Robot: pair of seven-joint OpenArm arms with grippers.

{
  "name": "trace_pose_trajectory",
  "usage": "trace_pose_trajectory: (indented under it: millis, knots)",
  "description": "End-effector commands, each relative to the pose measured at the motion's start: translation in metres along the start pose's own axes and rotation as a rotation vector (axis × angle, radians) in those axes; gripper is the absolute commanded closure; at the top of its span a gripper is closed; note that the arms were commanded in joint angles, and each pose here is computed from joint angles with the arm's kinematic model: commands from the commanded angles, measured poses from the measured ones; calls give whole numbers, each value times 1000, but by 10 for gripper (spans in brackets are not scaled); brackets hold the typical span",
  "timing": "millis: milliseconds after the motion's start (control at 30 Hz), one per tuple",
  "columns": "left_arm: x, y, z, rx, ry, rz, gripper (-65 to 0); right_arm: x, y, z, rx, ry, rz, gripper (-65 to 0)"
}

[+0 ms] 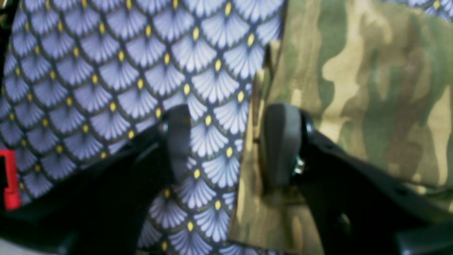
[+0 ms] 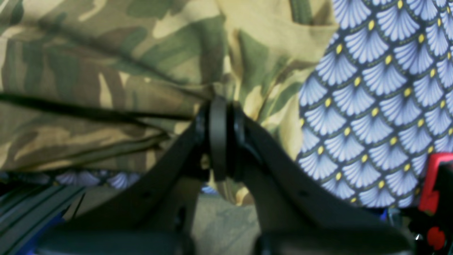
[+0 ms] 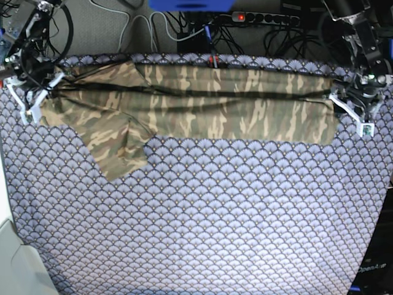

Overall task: Fold the T-shirt properly
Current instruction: 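Open the right gripper and raise it off the strip end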

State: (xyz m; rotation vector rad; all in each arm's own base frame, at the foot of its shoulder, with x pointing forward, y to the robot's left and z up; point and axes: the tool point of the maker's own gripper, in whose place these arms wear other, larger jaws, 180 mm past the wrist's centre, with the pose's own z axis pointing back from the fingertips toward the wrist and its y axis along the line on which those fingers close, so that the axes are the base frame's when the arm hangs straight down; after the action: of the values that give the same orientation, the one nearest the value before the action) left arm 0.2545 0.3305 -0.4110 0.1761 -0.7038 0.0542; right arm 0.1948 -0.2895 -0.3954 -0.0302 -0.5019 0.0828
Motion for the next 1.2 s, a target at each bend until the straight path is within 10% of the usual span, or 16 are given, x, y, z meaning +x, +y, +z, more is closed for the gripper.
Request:
trace_pose_trajectory:
  millis: [0, 467, 800, 1167]
  knots:
    - [14, 9, 3, 20, -38, -11, -332, 5, -7, 4, -24, -13, 9, 0]
    - [9, 9, 3, 23, -21, -17, -332, -3, -11, 7, -34, 9, 1, -7]
    - [10, 10, 3, 25, -22, -19, -332, -15, -35, 19, -88, 36, -70, -294]
    - [10, 9, 3, 23, -23, -21, -332, 61, -74, 46, -97, -116, -64, -305]
